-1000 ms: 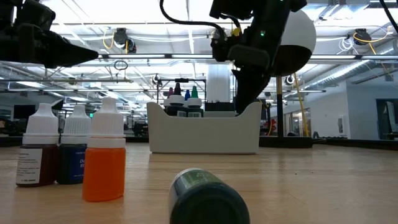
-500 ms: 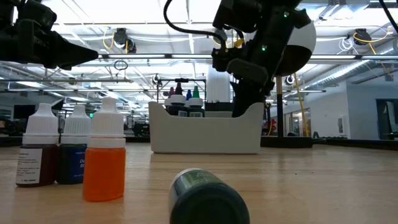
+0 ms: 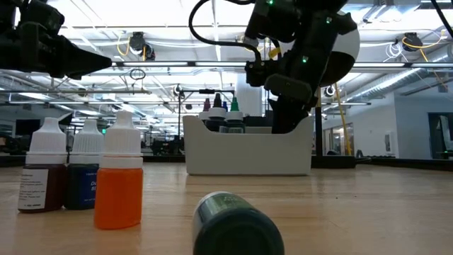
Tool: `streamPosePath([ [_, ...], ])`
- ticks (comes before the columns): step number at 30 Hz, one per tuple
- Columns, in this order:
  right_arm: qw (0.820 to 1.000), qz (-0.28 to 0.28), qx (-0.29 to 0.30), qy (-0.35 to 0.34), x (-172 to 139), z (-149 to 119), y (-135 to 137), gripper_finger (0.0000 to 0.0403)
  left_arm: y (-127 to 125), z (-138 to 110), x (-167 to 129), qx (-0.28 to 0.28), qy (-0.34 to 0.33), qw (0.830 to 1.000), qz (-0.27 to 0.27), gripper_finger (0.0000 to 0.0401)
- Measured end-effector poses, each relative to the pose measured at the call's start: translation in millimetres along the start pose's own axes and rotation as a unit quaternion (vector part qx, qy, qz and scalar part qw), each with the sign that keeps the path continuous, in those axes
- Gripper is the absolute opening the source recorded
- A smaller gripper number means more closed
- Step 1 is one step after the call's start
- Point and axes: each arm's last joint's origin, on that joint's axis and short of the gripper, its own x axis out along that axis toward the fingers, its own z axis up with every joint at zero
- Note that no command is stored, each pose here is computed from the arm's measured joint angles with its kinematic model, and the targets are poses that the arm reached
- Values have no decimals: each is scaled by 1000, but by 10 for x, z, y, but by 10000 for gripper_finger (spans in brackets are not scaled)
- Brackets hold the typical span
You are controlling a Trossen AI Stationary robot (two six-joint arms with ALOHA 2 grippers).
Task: Pick & Place food coloring
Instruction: Put the small violet food coloring bottle into the gray bin, then put the right small yellow food coloring bottle into the gray bin
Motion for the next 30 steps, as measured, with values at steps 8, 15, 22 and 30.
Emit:
streamPosePath([
  [8, 1000, -2, -12, 4, 60, -68, -19, 62, 0, 0, 0, -8, 0, 1000, 0, 49],
  [15, 1000, 0, -9, 1, 64, -56, -29, 99, 0, 0, 0, -10, 0, 1000, 0, 49],
  [22, 1000, 1, -3, -6, 10, -32, -69, 120, -1, -6, 0, -14, 3, 1000, 0, 49],
  [30, 998, 19, -9, -55, -506, 8, -193, 115, -2, -9, 0, -13, 4, 1000, -1, 49],
])
